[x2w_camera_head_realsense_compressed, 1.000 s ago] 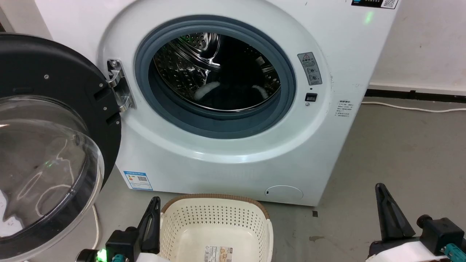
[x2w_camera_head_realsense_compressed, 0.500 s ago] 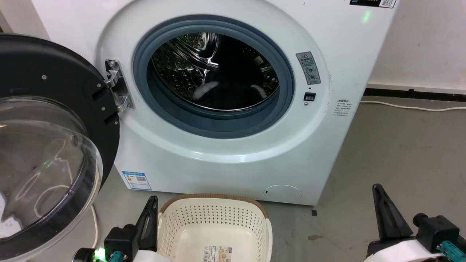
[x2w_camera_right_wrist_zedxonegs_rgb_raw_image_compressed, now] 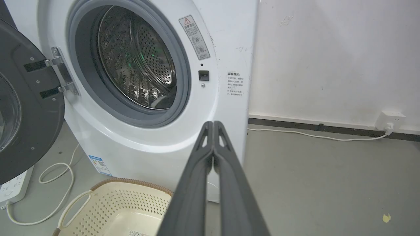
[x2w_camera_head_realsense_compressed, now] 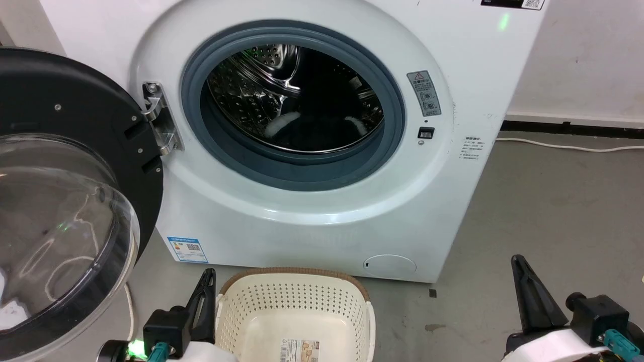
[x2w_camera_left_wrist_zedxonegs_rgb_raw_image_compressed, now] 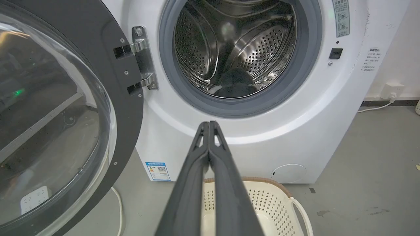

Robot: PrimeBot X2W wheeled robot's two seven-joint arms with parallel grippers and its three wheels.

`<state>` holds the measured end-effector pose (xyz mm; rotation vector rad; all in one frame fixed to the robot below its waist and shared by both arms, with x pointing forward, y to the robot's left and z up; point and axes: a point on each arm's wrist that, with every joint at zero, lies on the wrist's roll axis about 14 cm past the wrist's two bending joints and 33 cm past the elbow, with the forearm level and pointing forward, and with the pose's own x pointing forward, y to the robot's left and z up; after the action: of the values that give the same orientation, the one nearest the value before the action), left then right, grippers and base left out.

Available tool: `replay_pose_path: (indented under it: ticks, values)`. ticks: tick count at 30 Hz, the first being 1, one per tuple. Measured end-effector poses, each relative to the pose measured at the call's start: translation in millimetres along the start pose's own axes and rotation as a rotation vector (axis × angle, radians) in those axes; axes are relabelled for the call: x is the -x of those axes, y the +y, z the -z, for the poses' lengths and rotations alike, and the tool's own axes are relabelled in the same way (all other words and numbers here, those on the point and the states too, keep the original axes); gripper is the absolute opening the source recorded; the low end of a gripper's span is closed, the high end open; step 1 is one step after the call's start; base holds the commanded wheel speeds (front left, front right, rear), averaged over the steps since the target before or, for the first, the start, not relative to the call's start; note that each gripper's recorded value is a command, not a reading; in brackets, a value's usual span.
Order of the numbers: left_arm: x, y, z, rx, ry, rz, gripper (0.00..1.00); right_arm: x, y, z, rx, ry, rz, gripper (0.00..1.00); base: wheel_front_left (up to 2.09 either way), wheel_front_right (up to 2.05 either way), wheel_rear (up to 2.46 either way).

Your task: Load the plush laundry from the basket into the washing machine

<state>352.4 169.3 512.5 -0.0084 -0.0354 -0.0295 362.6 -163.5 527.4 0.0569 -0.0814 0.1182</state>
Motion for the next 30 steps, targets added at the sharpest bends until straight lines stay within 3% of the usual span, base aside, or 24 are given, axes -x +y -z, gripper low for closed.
replay_pose_path:
  ticks: [30]
  values:
    - [-8.5,4.6,-3.8,-0.029,0.029,-0.014,0.0,-3.4,1.4,3.2,0.044,0.053,-0.007,0.0,0.0,0.0,0.0]
